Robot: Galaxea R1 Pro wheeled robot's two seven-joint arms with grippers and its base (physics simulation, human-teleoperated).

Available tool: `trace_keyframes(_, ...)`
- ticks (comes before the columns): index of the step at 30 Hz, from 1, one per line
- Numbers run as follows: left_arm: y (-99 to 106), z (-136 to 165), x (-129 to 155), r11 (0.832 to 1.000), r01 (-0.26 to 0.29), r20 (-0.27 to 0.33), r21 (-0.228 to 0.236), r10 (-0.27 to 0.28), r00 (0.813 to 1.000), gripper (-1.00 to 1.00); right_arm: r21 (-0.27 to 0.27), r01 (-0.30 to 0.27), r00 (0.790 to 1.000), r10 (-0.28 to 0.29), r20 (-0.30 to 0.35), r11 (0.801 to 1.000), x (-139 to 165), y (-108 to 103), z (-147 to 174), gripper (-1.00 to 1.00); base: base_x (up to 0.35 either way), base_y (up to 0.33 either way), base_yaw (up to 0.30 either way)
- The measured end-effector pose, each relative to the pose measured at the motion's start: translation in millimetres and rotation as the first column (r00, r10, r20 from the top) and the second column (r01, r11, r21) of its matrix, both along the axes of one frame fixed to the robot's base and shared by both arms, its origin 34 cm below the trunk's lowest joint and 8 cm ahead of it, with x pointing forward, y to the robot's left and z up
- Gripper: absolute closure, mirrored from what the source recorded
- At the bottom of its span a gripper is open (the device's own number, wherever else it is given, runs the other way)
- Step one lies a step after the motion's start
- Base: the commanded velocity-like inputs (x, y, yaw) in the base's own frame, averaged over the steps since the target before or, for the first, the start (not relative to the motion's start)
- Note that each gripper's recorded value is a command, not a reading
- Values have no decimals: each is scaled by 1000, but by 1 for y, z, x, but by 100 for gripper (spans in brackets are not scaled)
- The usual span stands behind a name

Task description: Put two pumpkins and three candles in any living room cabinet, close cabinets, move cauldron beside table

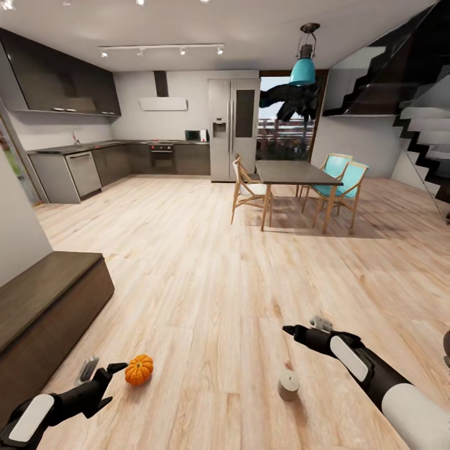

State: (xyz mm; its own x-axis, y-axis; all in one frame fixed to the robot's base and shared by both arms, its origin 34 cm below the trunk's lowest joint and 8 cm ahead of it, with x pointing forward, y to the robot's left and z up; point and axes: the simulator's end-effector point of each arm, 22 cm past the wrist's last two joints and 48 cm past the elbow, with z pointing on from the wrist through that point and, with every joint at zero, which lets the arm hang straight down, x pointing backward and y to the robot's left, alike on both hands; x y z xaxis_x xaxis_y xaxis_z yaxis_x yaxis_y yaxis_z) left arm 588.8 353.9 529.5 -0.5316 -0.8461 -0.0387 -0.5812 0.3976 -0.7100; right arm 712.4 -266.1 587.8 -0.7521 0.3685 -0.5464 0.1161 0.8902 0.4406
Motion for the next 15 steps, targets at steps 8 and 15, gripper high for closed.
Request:
trace_keyframes(8,3,0,2,1000,-12,9,10,12,1000,-100,32,-15,1000,15,-6,999,-1,26,-2,-100,-14,-201,0)
trace_keyframes(15,4,0,4,1000,-17,18,21,16,1000,-100,32,-18,1000,18,-5,999,-1,27,-2,-100,-49,-142,0)
